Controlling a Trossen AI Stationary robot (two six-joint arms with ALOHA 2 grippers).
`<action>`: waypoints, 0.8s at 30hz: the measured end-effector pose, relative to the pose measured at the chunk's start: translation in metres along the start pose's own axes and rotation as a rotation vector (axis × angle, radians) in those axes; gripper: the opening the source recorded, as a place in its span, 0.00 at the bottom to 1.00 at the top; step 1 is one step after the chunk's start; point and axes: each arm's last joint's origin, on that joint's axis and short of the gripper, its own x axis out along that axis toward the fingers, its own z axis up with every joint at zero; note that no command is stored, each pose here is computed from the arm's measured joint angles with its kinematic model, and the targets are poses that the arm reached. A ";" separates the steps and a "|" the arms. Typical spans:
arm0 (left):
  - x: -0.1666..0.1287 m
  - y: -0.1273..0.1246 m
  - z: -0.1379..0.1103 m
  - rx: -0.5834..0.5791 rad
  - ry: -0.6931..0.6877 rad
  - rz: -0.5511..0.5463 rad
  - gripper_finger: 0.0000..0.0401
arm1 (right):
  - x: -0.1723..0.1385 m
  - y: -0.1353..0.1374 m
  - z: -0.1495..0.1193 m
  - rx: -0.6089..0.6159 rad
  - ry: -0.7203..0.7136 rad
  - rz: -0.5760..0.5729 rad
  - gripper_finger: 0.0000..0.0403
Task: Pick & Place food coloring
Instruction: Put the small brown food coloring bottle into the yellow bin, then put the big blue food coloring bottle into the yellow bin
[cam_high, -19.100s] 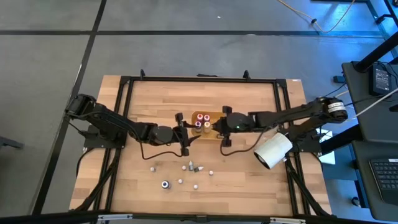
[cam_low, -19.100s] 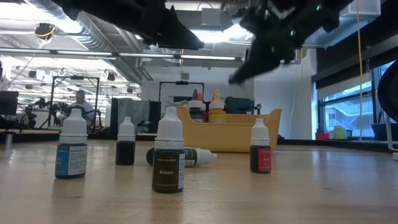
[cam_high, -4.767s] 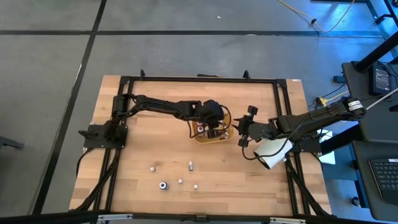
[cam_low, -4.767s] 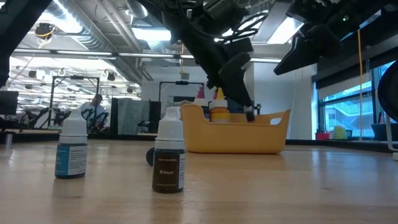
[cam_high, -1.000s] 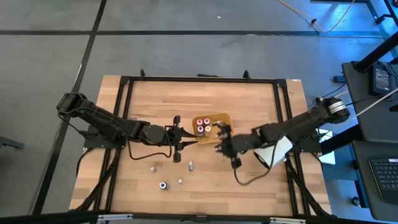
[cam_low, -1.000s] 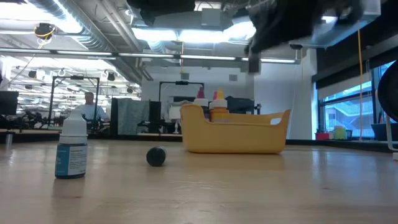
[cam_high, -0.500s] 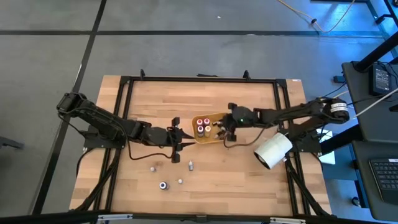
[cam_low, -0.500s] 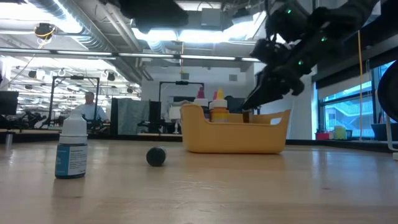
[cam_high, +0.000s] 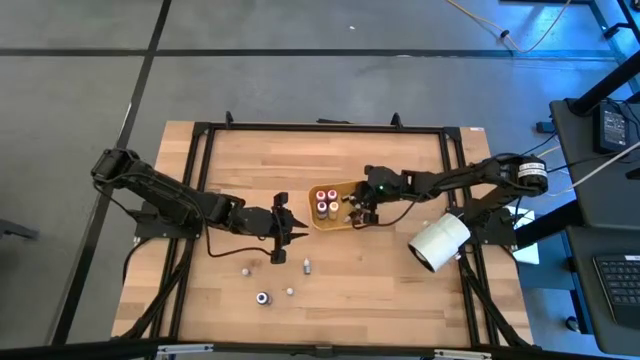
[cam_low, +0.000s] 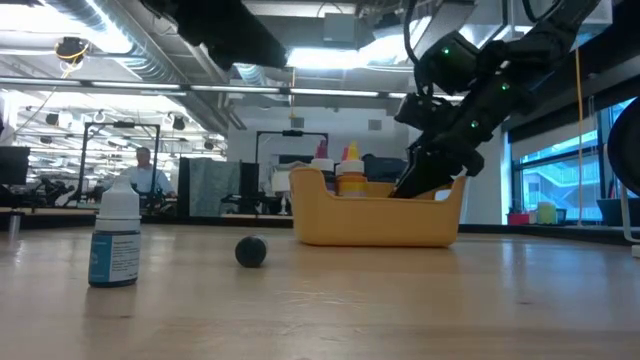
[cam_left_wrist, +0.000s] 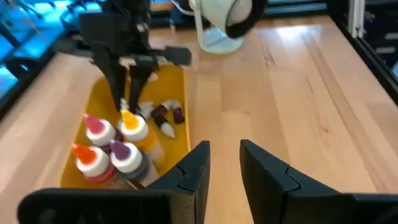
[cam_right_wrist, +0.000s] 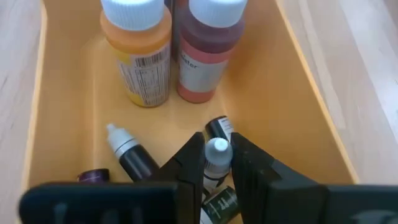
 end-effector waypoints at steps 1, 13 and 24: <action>0.000 0.000 -0.001 -0.003 0.011 -0.012 0.21 | 0.000 0.000 0.000 0.000 -0.001 0.000 0.17; -0.001 -0.003 -0.011 -0.085 0.132 -0.133 0.23 | -0.001 0.000 0.000 -0.004 -0.002 -0.011 0.29; -0.002 -0.006 -0.015 -0.079 0.191 -0.231 0.23 | -0.026 -0.005 0.037 -0.047 -0.151 -0.076 0.30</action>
